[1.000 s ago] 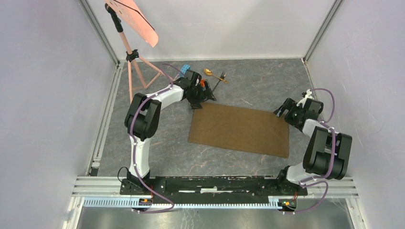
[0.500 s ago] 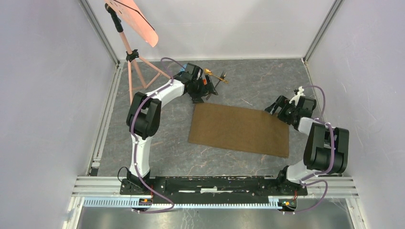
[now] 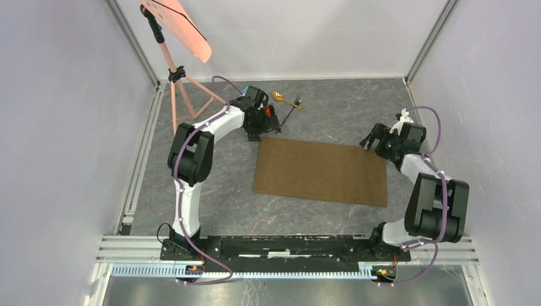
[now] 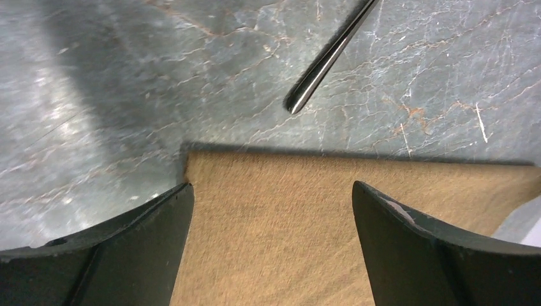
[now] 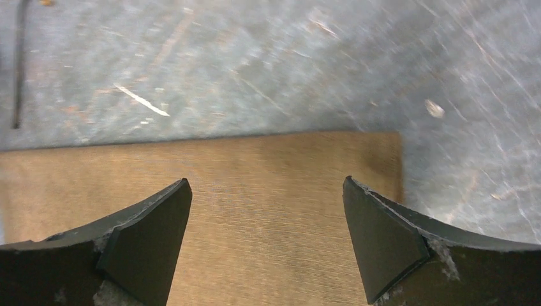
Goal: Fold the napkin into a case and place the utensils inside
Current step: Smooth out the rectangle-folded napkin at the center of the board, then pick up the rectangle-folded napkin from the center of the board, then fold the rectangle-folded napkin at the center of the board.
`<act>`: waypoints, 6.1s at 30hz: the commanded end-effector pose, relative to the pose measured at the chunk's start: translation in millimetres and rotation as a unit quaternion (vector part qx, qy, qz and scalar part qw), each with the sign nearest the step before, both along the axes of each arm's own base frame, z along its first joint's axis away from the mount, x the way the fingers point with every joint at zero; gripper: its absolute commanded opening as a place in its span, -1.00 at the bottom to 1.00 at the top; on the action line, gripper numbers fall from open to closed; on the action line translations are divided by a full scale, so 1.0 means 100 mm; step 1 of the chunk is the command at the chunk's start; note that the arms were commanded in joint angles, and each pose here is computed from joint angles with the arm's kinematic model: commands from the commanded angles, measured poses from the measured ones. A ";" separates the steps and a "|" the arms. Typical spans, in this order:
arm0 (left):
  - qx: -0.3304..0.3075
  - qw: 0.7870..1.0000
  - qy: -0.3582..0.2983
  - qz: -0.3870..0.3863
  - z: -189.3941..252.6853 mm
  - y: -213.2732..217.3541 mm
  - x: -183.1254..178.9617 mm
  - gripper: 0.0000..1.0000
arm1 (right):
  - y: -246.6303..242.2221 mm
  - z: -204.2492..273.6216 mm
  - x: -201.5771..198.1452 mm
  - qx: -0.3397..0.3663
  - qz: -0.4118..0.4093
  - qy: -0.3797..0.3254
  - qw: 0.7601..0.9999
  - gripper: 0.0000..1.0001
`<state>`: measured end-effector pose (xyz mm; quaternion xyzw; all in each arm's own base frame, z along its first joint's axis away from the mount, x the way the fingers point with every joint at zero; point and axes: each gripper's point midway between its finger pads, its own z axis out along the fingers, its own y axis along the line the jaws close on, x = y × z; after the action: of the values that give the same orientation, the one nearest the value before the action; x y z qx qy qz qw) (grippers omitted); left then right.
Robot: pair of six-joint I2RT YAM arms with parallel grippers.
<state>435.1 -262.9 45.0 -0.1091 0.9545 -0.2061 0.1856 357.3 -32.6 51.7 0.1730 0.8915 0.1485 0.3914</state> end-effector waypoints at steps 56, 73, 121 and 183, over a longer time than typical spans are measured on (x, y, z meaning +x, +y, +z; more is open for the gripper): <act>-0.093 0.949 -0.191 -0.235 2.15 -0.91 -1.19 1.00 | -0.22 0.20 -0.89 -0.156 0.065 0.285 0.944 0.59; -0.170 0.931 -0.138 -0.292 2.12 -1.25 -1.54 1.00 | -0.38 -0.20 -0.81 -0.179 0.093 0.350 0.915 0.16; -0.180 0.931 -0.136 -0.287 2.14 -1.20 -1.48 1.00 | -1.17 0.16 -0.78 -0.442 0.015 0.359 0.822 -1.00; -0.117 0.950 -0.205 -0.203 2.47 -0.51 -0.96 1.00 | 3.19 0.12 -0.39 0.035 0.307 0.181 0.934 -0.53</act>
<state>341.3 -317.1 256.2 0.0817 0.8901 -0.3511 0.2789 298.4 275.9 54.8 -0.0695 0.9584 0.2508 0.1168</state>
